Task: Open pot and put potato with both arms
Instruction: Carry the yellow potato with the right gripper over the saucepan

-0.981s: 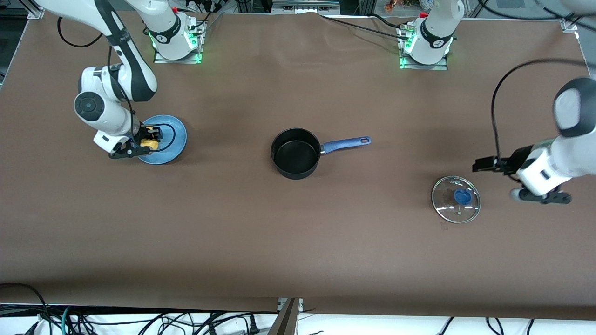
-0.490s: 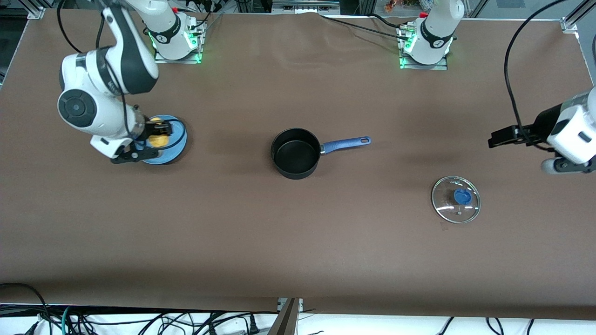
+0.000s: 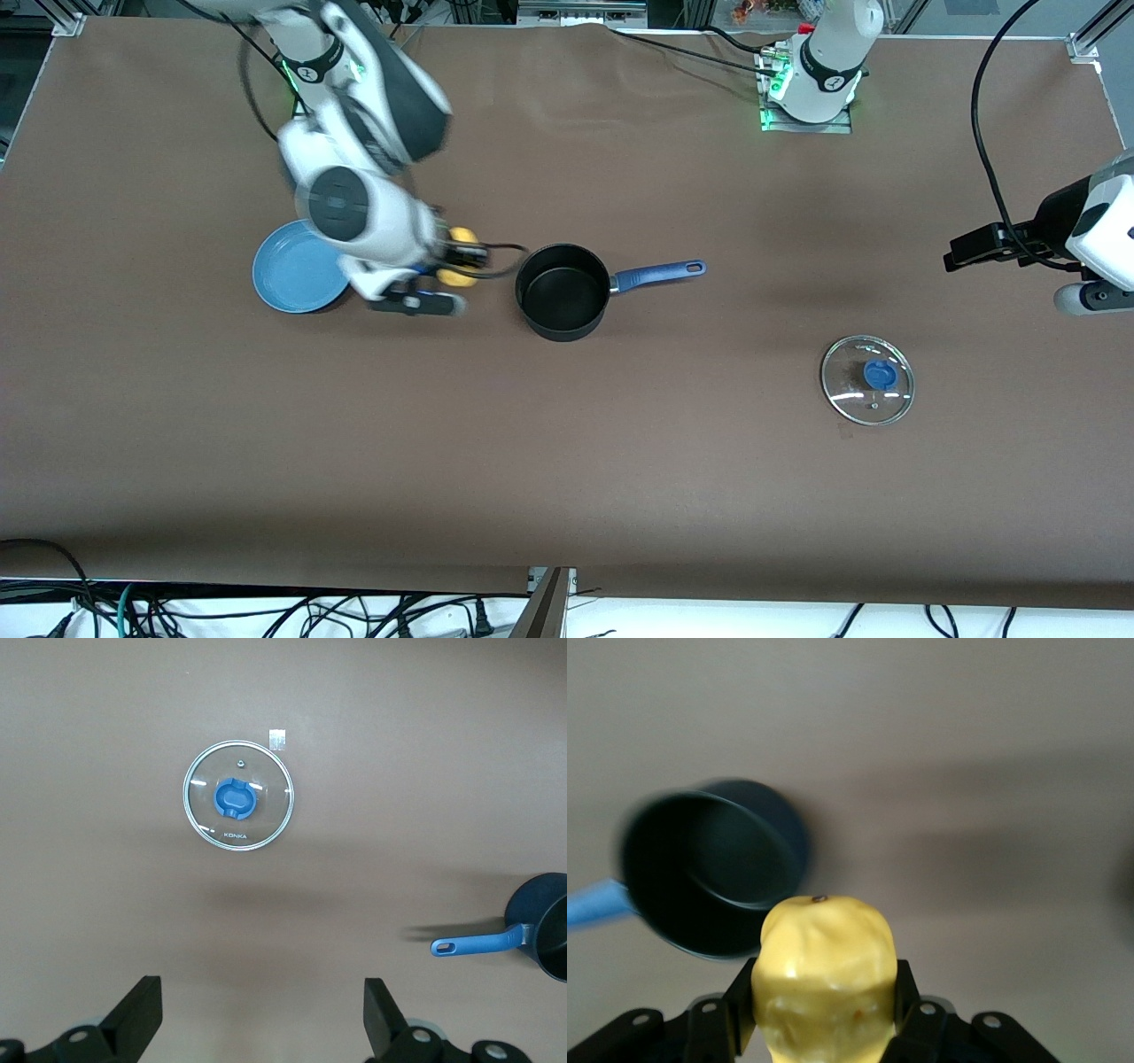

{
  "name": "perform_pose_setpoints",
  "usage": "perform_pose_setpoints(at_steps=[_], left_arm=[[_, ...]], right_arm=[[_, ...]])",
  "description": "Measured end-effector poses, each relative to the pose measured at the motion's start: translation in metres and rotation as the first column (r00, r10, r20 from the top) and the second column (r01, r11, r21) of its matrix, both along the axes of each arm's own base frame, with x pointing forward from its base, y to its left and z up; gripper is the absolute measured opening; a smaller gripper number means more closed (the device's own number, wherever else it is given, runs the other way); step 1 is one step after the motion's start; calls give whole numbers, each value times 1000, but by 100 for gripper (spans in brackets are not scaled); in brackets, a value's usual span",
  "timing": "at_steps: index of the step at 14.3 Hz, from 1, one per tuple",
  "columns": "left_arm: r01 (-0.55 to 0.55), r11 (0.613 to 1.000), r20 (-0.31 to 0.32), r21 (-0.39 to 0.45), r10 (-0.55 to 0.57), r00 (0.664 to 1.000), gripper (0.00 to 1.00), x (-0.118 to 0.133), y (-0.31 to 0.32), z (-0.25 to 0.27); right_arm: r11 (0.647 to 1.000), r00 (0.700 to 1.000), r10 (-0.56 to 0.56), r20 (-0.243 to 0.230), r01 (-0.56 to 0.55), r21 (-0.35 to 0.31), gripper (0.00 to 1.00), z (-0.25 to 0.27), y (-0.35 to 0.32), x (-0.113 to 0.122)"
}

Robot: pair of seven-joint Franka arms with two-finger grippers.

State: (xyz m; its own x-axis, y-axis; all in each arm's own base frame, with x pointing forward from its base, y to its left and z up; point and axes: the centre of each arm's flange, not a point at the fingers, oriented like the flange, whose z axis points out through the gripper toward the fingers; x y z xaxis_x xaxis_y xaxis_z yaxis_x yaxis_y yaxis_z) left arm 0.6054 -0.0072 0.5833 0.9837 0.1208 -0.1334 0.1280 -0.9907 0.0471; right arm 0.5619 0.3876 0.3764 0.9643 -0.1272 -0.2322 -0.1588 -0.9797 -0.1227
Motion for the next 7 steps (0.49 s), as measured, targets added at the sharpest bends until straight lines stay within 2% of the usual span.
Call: perform_pose_setpoints(at_steps=[2,4,7], left_arm=[[0,1000,0,0,0,1000,100,0,0,0],[0,1000,-1,0,0,1000,100,0,0,0],[0,1000,-2,0,0,1000,100,0,0,-1]], right_arm=[[997,997,-61,40,59,49,62,-27,45,2],[994,995,-80,61,76,75,62,-56,71,-1],[998,996,-52,75,50,34,62,-88,86,-10]])
